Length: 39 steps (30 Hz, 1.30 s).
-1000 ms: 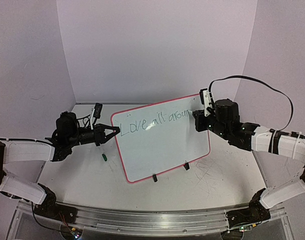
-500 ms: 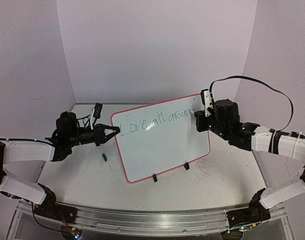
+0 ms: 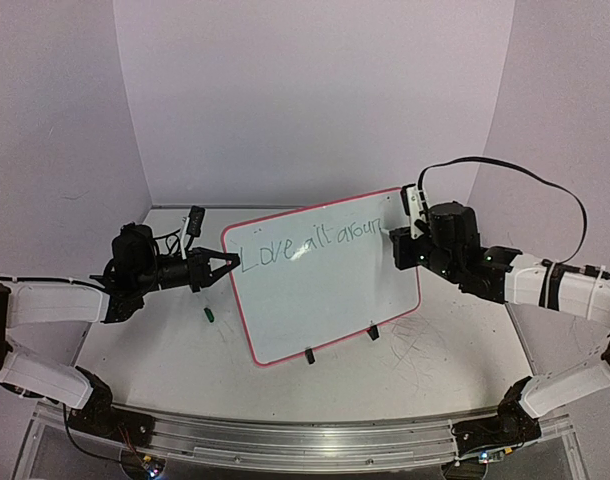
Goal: Write a sentence on the whiteboard
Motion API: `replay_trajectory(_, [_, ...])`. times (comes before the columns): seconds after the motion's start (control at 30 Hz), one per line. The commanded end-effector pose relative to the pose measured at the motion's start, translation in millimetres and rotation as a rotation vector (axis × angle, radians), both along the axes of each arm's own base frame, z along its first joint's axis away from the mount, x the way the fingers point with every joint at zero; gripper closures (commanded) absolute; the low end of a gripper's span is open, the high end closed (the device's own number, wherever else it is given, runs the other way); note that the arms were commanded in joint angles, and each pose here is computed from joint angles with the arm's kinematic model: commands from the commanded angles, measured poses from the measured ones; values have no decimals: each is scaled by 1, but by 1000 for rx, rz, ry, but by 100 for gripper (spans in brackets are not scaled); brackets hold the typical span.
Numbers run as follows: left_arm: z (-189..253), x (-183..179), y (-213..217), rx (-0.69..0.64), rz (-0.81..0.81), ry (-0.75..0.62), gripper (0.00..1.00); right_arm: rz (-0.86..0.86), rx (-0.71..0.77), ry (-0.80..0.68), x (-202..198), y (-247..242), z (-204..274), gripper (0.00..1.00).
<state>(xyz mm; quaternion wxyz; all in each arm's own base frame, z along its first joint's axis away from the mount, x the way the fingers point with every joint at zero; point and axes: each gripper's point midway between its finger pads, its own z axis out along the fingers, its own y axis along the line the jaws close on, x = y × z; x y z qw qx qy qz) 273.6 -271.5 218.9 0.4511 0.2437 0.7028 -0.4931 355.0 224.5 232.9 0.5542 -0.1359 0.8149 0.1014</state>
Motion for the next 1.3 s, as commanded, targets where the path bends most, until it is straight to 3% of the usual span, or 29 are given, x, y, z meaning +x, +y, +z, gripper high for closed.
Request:
replay_trajectory(0.0, [-22, 1, 7, 88, 24, -2, 100, -16, 25, -34, -1, -6, 19, 100])
replay_trajectory(0.2, [-21, 1, 6, 87, 25, -3, 100, -37, 107, -62, -1, -14, 37, 100])
replay_trajectory(1.27, [-23, 1, 4, 92, 9, -4, 100, -2, 92, -75, 18, -2, 30, 100])
